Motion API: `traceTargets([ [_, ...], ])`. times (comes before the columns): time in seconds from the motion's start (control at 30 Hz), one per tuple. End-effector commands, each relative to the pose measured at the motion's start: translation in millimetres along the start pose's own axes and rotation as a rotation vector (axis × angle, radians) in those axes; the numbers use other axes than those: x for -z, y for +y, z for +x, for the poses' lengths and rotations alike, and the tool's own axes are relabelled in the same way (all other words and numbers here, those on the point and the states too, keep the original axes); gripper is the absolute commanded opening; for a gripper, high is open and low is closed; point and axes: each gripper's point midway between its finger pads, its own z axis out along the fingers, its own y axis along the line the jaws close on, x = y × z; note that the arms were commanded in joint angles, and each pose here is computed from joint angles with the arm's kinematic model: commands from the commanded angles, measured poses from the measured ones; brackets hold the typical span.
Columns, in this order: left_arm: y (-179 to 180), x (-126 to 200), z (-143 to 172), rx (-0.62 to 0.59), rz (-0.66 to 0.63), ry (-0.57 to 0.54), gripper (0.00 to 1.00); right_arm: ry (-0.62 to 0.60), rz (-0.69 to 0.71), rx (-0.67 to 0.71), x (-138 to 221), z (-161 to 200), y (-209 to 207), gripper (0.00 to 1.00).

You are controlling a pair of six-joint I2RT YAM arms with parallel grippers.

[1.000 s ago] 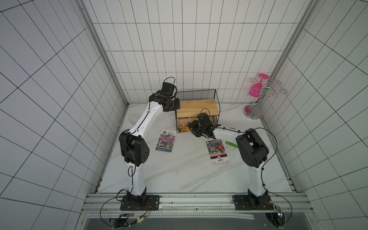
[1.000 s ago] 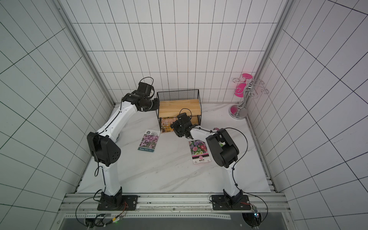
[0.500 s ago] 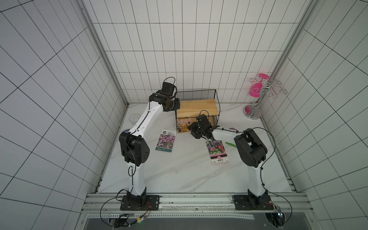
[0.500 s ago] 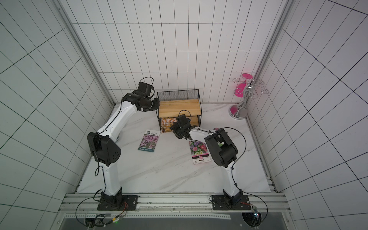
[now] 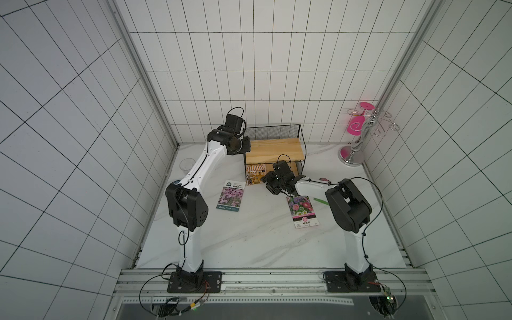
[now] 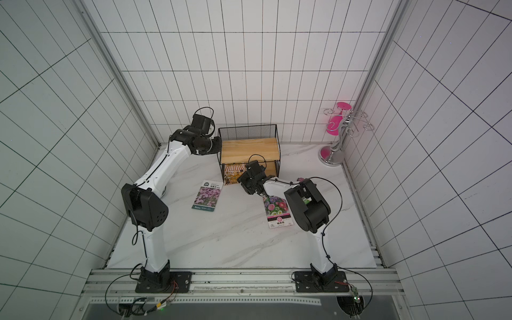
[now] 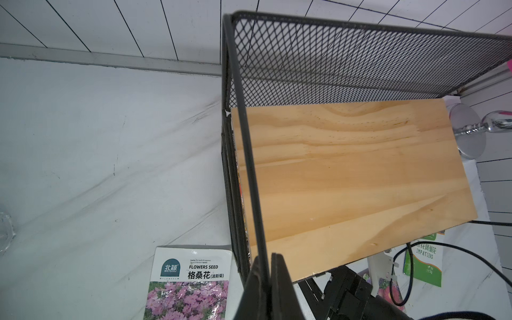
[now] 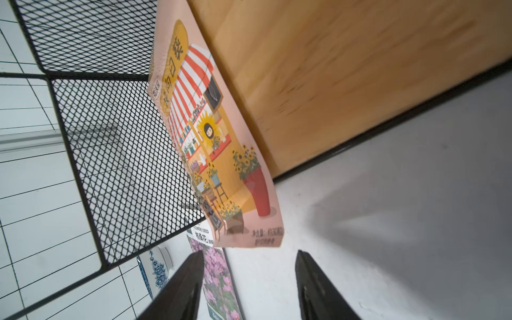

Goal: Take the seed bag off the shelf
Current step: Pick up the seed packet from the shelf.

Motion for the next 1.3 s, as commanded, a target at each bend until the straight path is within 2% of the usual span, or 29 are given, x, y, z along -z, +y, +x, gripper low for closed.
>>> traceTargets([
  [0.0,33,-40,59,-0.011,-0.103,0.232,0.0,-0.024,0.032,-0.011,-10,-3,-7,0.57],
  [0.13,32,-40,58,-0.009,-0.1,0.23,0.0,-0.036,0.044,-0.028,-16,-4,-14,0.52],
  [0.43,31,-38,60,-0.01,-0.092,0.234,0.0,-0.06,0.032,-0.033,-29,-14,-9,0.5],
  [0.53,31,-38,61,-0.01,-0.089,0.237,0.0,-0.069,0.034,-0.043,-34,-18,-9,0.45],
  [0.57,30,-38,60,-0.01,-0.087,0.234,0.0,-0.071,0.036,-0.046,-35,-18,-10,0.42],
  [0.7,31,-39,62,-0.009,-0.09,0.239,0.0,-0.071,0.043,-0.046,-31,-18,-11,0.11],
  [0.77,31,-40,62,-0.008,-0.09,0.238,0.0,-0.066,0.045,-0.044,-27,-16,-11,0.01],
  [0.9,31,-42,62,-0.007,-0.09,0.236,0.0,-0.026,0.04,-0.031,-13,-9,-9,0.0],
  [1.03,32,-43,60,-0.01,-0.091,0.232,0.0,0.011,0.04,-0.027,18,2,-5,0.0],
  [1.27,33,-44,60,-0.024,-0.098,0.237,0.0,0.11,0.063,-0.097,58,30,-26,0.0],
])
